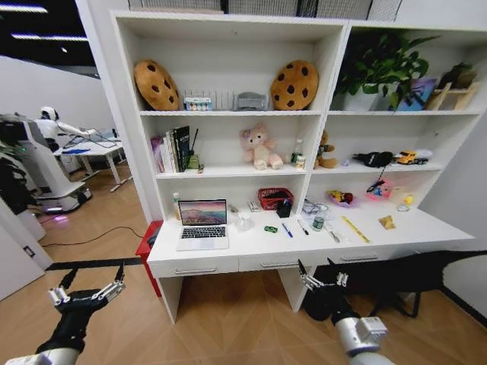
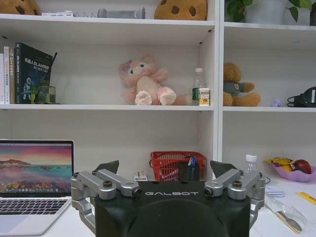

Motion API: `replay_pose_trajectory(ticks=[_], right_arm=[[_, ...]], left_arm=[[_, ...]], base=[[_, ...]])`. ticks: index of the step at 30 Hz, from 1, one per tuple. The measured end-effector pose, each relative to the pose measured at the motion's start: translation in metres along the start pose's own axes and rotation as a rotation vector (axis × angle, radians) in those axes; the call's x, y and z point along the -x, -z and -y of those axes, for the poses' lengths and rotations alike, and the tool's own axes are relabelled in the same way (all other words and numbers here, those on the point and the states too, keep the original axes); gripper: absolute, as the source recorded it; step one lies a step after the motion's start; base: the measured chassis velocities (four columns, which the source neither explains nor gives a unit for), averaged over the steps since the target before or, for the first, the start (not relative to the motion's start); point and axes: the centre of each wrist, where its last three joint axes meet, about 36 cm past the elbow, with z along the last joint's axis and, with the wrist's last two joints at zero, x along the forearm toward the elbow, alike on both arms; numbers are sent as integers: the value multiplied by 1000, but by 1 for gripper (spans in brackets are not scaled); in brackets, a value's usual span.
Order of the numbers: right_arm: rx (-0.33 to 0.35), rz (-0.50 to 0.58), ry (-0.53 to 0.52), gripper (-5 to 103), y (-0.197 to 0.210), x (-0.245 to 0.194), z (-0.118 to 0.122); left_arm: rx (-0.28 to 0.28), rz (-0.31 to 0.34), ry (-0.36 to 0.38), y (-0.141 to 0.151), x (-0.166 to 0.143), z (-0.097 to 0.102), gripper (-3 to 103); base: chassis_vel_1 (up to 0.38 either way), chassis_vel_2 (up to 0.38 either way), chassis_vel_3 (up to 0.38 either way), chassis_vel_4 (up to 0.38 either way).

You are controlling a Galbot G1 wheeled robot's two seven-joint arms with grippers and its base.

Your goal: Organize the objects on the table.

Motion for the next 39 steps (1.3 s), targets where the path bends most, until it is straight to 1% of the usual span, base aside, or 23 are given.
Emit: replay_pose_trajectory(ticks=[5,8,14,16,17,19,22,24,25,26,27,28,29,30,31,33,34,35,36,37,38,39], right_arm=[[-8,0,-7,100,-1,0,0],[-11,2,-11,100,-1,0,-1],[-17,29,-3,100,-2,2,-1],[-29,87,10,100,-4,5,0],[-29,87,10,100,-4,5,0],[-41,122,28,100,-4,5,1],[-43,133,35,100,-5,5,2],[-43,133,38,100,-5,3,2],[-43,132,41,100,-5,2,2],[-41,128,42,100,-6,1,2],[-41,128,42,100,-6,1,2],[-38,119,42,100,-7,-2,3],[-38,119,42,100,-7,-2,3],[-36,113,41,100,-9,-4,3],[-36,113,41,100,-9,-4,3],[-40,98,33,100,-15,-8,7],[-40,98,33,100,-15,-8,7],[-41,94,30,100,-17,-9,8],[-46,89,19,100,-21,-9,9],[-46,89,19,100,-21,-9,9],[-53,86,12,100,-23,-10,11],[-72,82,2,100,-25,-11,15]], left_arm=[[2,10,-1,0,0,0,100],[-7,18,6,0,1,1,100],[-10,24,13,1,2,-1,100],[-15,23,23,-1,3,-1,100],[-15,23,23,-1,3,-1,100],[-21,26,28,-5,5,-2,100],[-39,22,34,-7,6,-2,100],[-35,20,39,-8,8,-4,100],[-11,24,48,-10,10,-7,100],[21,43,46,-10,12,-10,100],[21,43,46,-10,12,-10,100],[50,60,13,-9,15,-15,100],[50,60,13,-9,15,-15,100],[74,69,-22,-8,17,-19,97],[74,69,-22,-8,17,-19,97],[145,74,-129,-8,28,-29,87],[145,74,-129,-8,28,-29,87],[166,65,-163,-11,33,-32,81],[197,55,-212,-19,39,-38,76],[197,55,-212,-19,39,-38,76],[228,50,-247,-24,44,-43,71],[284,49,-294,-30,57,-55,66]], base=[[-243,241,239,-249],[-294,263,283,-281],[-327,325,316,-320],[-353,365,367,-359],[-362,365,383,-357],[-307,339,345,-335],[-257,282,274,-211],[-200,234,63,-37],[-179,125,14,-101],[-27,69,14,-7],[-27,69,14,-7],[0,0,0,0],[0,0,0,0],[0,0,0,0],[0,0,0,0],[100,-49,-74,59],[115,-42,-72,79],[59,-94,-72,79],[59,-81,-43,71],[59,-81,-43,71],[25,-81,-43,9],[0,0,0,0]])
